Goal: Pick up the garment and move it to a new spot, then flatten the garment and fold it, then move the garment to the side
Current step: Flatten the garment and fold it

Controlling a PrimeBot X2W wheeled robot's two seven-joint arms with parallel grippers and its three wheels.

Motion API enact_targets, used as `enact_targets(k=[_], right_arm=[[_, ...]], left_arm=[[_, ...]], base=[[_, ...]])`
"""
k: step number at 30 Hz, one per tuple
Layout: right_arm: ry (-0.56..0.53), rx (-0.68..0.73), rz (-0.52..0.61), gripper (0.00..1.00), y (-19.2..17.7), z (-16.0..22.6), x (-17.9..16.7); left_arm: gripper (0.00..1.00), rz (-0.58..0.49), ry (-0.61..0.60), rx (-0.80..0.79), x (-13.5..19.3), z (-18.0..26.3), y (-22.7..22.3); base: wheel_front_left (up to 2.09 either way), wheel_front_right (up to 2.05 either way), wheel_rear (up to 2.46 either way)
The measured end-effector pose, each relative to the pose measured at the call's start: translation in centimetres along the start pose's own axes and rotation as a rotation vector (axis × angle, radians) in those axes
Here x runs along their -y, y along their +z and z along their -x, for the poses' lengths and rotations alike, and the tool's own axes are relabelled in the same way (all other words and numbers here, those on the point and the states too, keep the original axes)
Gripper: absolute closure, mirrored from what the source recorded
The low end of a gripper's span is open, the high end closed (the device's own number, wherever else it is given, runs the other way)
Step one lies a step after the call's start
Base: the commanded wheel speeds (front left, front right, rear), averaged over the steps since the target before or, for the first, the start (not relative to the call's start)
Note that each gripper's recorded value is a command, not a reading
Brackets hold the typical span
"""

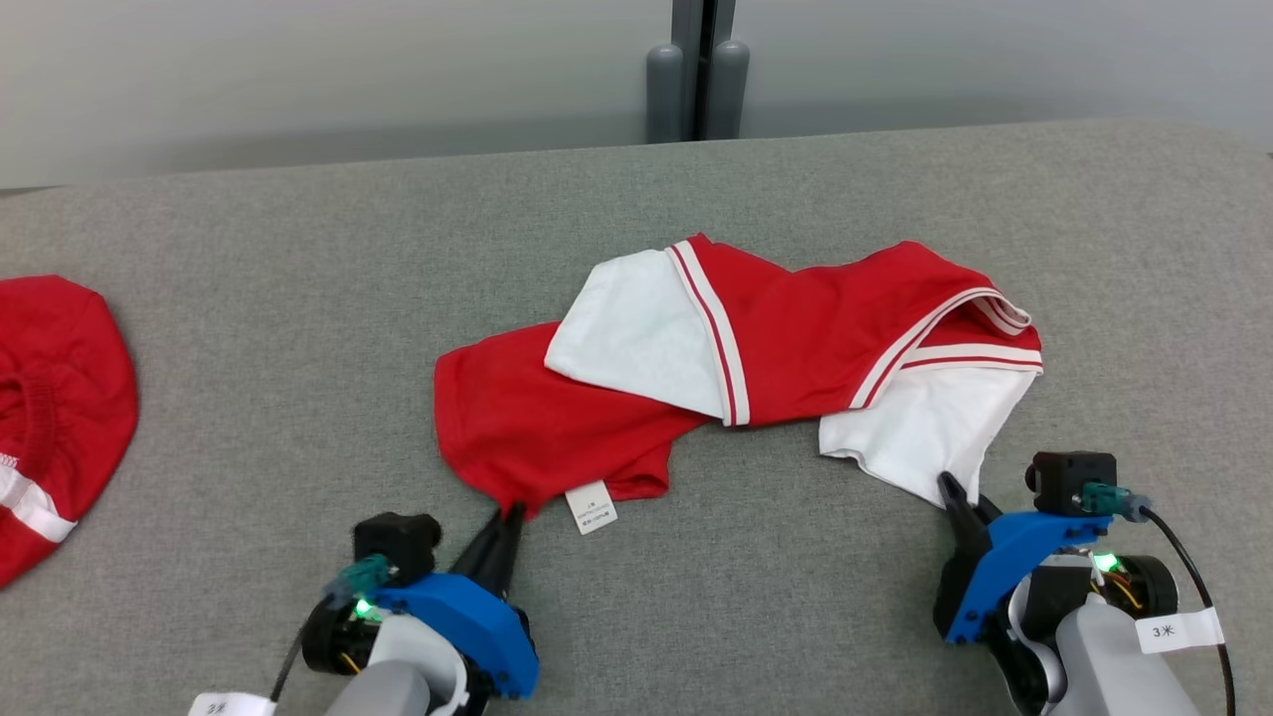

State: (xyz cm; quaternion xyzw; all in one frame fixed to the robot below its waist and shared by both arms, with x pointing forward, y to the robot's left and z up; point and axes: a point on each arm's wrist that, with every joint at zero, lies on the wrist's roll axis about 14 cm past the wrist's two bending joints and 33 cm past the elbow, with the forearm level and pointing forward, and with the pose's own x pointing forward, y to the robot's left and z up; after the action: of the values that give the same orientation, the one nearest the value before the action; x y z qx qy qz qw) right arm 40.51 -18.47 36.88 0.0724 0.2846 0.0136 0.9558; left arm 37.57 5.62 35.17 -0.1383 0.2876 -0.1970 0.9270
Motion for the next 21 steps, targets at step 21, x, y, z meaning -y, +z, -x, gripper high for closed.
enact_targets(k=[21], right_arm=[[-0.038, 0.406, -0.047, 1.00, 11.7, 4.9, 1.8]], left_arm=[[1.00, 0.061, -0.114, 0.579, 2.1, 5.1, 17.8]], base=[[0.00, 0.00, 0.00]])
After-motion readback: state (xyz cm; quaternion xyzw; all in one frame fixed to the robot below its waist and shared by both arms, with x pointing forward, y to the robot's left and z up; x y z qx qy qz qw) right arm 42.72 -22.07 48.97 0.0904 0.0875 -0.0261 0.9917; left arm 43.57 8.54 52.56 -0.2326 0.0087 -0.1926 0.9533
